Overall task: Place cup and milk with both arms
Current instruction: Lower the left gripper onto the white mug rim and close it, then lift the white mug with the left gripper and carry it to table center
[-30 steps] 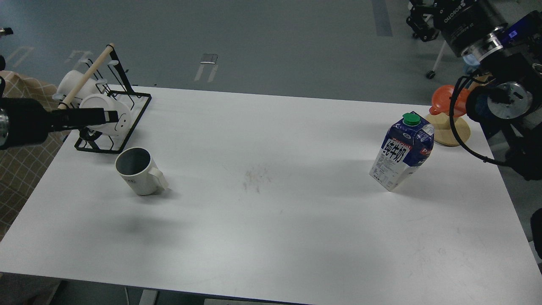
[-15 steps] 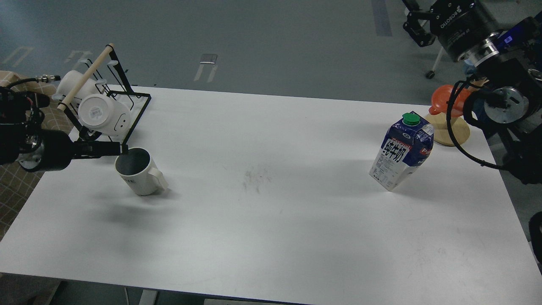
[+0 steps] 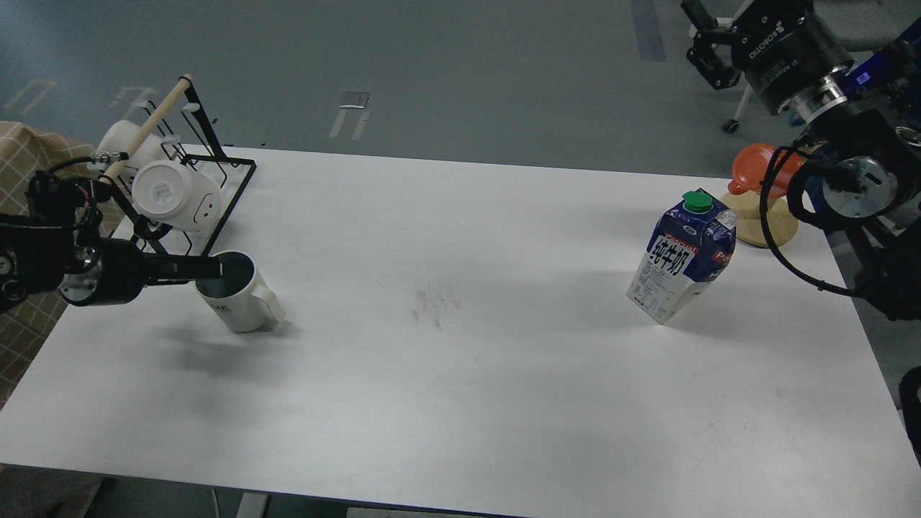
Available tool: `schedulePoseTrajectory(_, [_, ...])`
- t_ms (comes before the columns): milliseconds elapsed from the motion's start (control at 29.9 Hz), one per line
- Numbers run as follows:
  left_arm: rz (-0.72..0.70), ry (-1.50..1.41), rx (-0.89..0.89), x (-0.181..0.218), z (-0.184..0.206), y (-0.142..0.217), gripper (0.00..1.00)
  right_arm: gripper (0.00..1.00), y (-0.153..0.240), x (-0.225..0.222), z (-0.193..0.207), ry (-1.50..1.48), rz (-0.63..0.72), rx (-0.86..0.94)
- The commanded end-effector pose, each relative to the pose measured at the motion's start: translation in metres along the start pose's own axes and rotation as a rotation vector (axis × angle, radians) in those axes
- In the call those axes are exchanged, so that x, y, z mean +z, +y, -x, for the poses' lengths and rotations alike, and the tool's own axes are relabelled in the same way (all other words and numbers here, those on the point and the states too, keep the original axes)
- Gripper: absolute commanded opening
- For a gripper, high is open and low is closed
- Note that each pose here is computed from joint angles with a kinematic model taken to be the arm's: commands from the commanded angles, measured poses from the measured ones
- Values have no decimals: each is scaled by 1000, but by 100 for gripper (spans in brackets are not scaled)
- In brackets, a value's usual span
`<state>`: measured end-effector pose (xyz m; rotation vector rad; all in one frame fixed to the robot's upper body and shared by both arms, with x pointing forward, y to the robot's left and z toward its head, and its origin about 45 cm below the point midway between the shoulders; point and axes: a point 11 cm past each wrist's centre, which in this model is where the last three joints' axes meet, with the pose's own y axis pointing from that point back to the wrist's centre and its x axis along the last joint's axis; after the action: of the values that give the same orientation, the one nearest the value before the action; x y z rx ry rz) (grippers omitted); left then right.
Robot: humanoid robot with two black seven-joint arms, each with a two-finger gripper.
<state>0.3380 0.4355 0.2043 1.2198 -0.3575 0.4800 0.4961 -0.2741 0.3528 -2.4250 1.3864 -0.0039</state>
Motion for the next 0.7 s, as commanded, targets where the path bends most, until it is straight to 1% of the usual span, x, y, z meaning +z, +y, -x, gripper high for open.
schedulePoseTrajectory(0, [4, 4, -5, 1, 1, -5, 98, 100, 1, 1, -1, -1, 0, 2])
schedulePoseTrajectory(67, [-1, 5, -5, 0, 2, -6, 97, 100, 1, 1, -1, -1, 1, 2])
schedulePoseTrajectory(234, [-7, 10, -1, -2, 0, -7, 84, 100, 1, 1, -1, -1, 1, 2])
schedulePoseTrajectory(267, [-11, 10, -2, -3, 1, -6, 73, 100, 1, 1, -1, -1, 1, 2])
schedulePoseTrajectory(301, [-11, 8, -3, -3, 1, -6, 50, 100, 1, 1, -1, 0, 1, 3])
schedulePoseTrajectory(334, [-12, 10, -2, -3, 1, -6, 38, 100, 1, 1, -1, 0, 1, 3])
schedulePoseTrajectory(367, [-17, 8, -2, -4, 1, -6, 16, 100, 1, 1, -1, 0, 1, 3])
schedulePoseTrajectory(401, [-23, 5, -3, -6, 1, -5, 0, 100, 1, 1, -1, 0, 1, 3])
schedulePoseTrajectory(568, [-70, -67, -18, -10, 2, -6, 0, 100, 1, 1, -1, -1, 3, 4])
schedulePoseTrajectory(668, [-71, -72, -19, -10, 3, -6, 0, 100, 1, 1, -1, 0, 3, 6])
